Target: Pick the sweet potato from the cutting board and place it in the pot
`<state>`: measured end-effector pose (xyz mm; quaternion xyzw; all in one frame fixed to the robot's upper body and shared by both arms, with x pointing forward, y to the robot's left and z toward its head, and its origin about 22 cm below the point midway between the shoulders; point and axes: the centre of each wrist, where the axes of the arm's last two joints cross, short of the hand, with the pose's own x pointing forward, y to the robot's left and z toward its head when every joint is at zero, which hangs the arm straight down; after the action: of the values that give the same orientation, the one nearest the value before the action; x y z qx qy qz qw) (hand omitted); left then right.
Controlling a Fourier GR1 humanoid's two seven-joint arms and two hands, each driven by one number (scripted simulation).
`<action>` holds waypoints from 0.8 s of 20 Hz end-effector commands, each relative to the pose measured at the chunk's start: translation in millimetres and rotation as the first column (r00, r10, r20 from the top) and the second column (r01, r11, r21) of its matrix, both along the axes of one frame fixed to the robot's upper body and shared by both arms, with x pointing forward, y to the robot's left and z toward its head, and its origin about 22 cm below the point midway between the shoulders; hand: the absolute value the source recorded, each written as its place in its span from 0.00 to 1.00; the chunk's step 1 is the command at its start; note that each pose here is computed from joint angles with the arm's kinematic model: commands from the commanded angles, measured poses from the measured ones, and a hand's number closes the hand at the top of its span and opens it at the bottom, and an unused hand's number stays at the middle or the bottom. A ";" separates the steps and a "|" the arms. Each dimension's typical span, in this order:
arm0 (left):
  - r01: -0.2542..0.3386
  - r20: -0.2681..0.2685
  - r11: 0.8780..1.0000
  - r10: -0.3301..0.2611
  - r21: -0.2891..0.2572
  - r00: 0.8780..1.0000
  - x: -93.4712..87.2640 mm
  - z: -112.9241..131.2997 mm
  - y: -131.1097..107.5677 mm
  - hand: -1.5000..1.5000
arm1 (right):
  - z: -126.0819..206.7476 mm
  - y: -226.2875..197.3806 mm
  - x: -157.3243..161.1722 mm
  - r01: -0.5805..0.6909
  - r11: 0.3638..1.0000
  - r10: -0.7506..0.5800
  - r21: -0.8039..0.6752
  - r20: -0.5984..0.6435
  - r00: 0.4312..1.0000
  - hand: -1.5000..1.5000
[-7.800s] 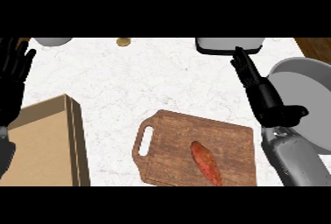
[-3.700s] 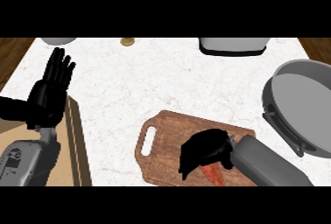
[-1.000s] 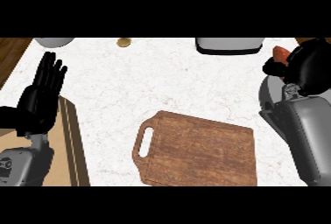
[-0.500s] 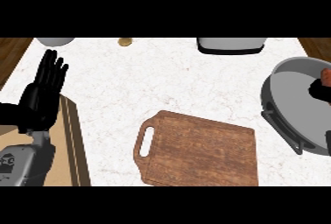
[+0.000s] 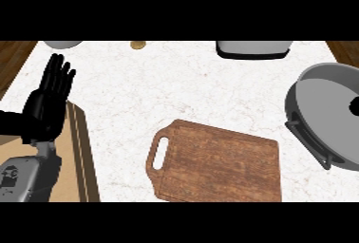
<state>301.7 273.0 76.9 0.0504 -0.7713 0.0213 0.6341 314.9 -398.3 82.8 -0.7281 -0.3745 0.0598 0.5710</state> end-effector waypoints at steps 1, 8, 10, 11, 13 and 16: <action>0.020 0.000 1.000 -0.020 -0.013 1.000 -2.9 4.0 -19.2 0.50 | -28.5 -11.2 7.9 0.009 0.992 0.000 0.129 -0.072 0.997 1.00; 0.010 -0.003 1.000 -0.010 0.009 1.000 10.6 2.6 -1.5 0.50 | -43.6 -38.0 5.6 -0.114 0.921 0.119 0.373 0.009 0.993 0.00; 0.011 -0.017 1.000 -0.011 0.001 1.000 8.2 10.1 -6.4 0.50 | -57.7 -25.5 5.4 -0.167 0.928 0.172 0.334 0.015 0.985 0.00; 0.018 0.015 1.000 -0.018 0.003 1.000 2.9 14.3 -6.0 0.50 | -61.4 -25.0 13.2 -0.185 0.929 0.178 0.319 0.052 0.983 0.00; 0.016 0.006 1.000 -0.016 -0.002 1.000 9.3 8.8 -0.3 0.50 | -47.7 -22.0 9.9 -0.233 0.935 0.198 0.268 0.154 0.968 0.00; 0.008 0.015 1.000 -0.009 0.008 1.000 -0.5 1.7 -14.0 0.50 | -35.8 -16.1 17.1 -0.281 0.921 0.194 0.270 0.308 0.932 0.00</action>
<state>303.2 265.9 77.1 0.0446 -0.7736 0.0188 0.6318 328.2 -420.4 42.2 -0.5897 -0.4908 0.0108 0.6414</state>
